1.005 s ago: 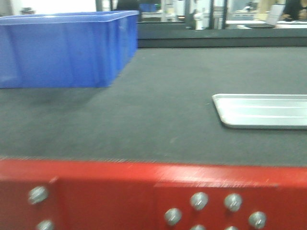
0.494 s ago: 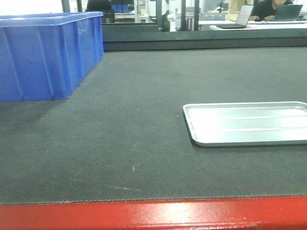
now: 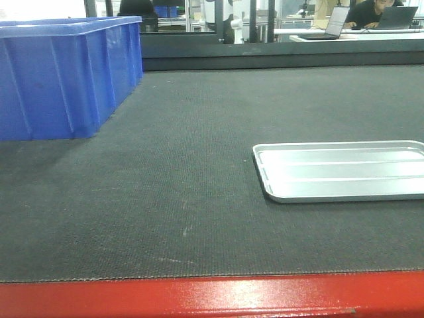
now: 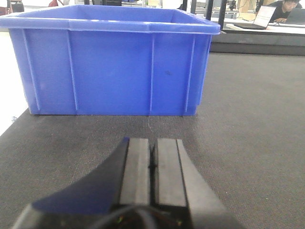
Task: Grab orange capacitor from left shelf to right conveyor
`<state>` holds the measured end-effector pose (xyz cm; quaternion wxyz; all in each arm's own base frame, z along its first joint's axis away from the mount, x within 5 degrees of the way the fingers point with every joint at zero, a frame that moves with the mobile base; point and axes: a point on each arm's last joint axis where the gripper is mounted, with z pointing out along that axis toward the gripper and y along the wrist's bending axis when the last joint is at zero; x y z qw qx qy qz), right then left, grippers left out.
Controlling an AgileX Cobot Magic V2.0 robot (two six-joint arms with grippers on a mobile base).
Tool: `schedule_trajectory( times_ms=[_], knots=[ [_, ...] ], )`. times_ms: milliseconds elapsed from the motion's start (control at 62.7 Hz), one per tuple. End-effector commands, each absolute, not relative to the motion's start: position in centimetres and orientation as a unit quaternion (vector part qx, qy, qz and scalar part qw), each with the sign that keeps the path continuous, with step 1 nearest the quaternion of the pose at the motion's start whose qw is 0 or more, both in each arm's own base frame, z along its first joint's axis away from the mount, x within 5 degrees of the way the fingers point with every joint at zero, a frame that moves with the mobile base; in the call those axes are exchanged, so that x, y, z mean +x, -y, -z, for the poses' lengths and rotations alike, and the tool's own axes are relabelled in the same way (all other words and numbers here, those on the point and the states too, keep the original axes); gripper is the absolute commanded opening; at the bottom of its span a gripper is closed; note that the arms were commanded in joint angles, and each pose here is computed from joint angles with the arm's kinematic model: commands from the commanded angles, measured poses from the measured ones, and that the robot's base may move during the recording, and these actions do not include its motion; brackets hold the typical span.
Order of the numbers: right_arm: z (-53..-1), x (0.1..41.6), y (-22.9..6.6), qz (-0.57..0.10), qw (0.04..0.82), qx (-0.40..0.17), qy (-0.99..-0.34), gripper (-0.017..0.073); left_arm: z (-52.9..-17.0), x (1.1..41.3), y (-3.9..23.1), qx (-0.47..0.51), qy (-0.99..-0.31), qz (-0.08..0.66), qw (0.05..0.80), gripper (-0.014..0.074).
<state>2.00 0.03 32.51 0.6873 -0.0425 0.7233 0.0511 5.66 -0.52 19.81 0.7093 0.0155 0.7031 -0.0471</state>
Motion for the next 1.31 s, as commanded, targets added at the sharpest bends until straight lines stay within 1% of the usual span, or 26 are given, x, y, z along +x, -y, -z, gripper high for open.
schedule_trajectory(
  times_ms=[0,351,526,606,766,941,1132,1292],
  knots=[
    [-34.0,2.0,0.0,-0.046,0.723,-0.046,-0.688,0.0122,-20.8,5.5,0.4,0.01,-0.666,0.048,0.744,-0.0127],
    [-34.1,2.0,0.0,-0.046,0.723,-0.046,-0.687,0.0122,-20.8,5.5,0.4,0.01,-0.666,0.048,0.744,-0.0127],
    [-34.6,2.6,-0.2,-0.048,0.735,-0.047,-0.675,0.0122,-20.8,5.5,0.4,0.01,-0.666,0.048,0.744,-0.0127],
    [-35.0,3.9,-0.4,-0.05,0.736,-0.049,-0.673,0.0122,-20.8,5.5,0.4,0.01,-0.666,0.048,0.744,-0.0127],
    [-35.8,8.1,-1.3,-0.063,0.724,-0.052,-0.685,0.0122,-20.8,5.5,0.4,0.01,-0.666,0.048,0.744,-0.0127],
    [-35.7,13.2,-3.4,-0.095,0.726,-0.082,-0.676,0.0122,-20.8,5.5,0.4,0.01,-0.666,0.048,0.744,-0.0127],
    [-33.2,18.0,-6.3,-0.125,0.698,-0.116,-0.695,0.0122,-20.8,5.5,0.4,0.01,-0.666,0.048,0.744,-0.0127],
    [-29.9,20.2,-7.1,-0.127,0.689,-0.119,-0.704,0.0122,-20.8,5.5,0.4,0.01,-0.666,0.048,0.744,-0.0127]
  ],
)
